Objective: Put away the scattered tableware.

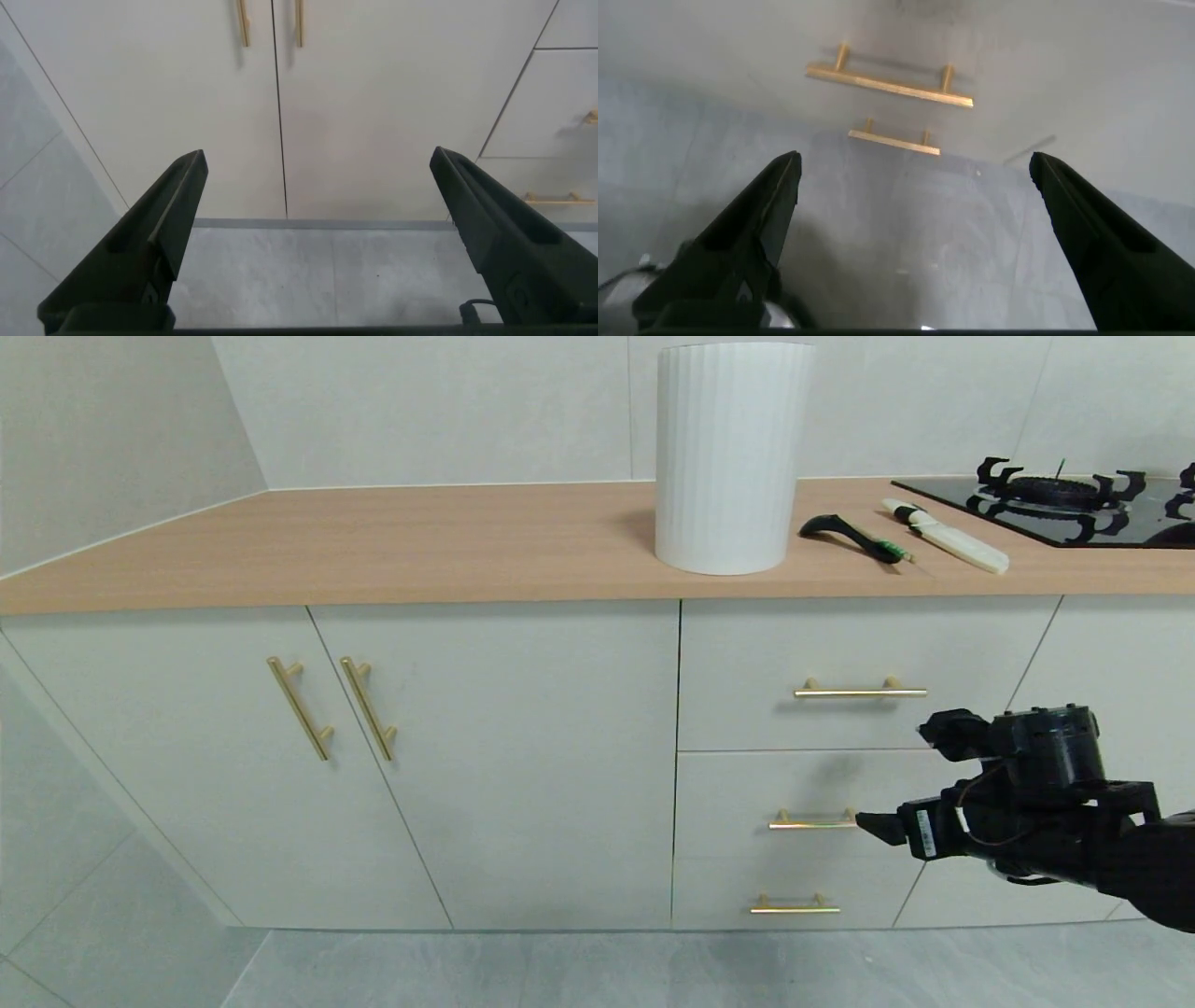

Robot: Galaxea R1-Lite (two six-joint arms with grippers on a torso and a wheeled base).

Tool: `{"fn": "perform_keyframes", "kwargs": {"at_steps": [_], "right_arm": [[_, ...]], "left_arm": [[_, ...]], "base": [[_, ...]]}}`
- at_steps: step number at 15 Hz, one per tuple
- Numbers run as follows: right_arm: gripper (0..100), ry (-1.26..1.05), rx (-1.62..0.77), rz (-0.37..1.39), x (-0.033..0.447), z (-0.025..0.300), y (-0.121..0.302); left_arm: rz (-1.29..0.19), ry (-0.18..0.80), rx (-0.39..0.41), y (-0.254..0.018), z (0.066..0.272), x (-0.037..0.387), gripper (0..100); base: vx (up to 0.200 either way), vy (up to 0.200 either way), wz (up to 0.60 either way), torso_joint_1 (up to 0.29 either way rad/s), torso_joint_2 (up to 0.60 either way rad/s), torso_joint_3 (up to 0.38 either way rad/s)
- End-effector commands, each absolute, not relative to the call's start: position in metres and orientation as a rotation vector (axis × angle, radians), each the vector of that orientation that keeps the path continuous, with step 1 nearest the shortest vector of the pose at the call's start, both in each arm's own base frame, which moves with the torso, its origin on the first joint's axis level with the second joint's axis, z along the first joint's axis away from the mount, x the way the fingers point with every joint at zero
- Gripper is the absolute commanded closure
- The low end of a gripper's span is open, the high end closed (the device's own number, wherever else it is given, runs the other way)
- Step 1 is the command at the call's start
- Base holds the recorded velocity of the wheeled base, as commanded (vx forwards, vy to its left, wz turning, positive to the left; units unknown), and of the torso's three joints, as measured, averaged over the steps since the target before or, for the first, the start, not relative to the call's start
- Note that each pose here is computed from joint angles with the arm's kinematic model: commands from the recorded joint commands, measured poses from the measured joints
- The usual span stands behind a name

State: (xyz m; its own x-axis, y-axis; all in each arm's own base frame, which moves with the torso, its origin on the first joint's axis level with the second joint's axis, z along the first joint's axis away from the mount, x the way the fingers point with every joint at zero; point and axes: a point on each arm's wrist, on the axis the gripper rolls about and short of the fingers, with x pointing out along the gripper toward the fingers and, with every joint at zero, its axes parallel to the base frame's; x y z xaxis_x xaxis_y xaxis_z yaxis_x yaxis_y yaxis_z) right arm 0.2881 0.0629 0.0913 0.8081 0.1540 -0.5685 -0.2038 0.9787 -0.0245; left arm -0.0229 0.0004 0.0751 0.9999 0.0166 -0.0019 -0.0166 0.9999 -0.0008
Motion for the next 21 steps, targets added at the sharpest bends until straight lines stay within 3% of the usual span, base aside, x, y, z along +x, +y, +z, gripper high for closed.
{"fn": "perform_keyframes", "kwargs": {"at_steps": [1, 10, 21], "right_arm": [[0, 0.68, -0.095, 0.189, 0.297, 0.057, 0.066], [0, 0.516, -0.036, 0.059, 0.331, 0.003, 0.08], [0, 0.435, 0.03, -0.002, 0.357, -0.025, 0.089]], "left_arm": [[0.017, 0.003, -0.002, 0.0, 0.075, -0.023, 0], [0.017, 0.003, -0.002, 0.0, 0.075, -0.023, 0], [0.017, 0.003, -0.002, 0.0, 0.075, -0.023, 0]], "base": [[0.0, 0.0, 0.0, 0.0, 0.0, 0.0], [0.0, 0.0, 0.0, 0.0, 0.0, 0.0], [0.0, 0.0, 0.0, 0.0, 0.0, 0.0]]}}
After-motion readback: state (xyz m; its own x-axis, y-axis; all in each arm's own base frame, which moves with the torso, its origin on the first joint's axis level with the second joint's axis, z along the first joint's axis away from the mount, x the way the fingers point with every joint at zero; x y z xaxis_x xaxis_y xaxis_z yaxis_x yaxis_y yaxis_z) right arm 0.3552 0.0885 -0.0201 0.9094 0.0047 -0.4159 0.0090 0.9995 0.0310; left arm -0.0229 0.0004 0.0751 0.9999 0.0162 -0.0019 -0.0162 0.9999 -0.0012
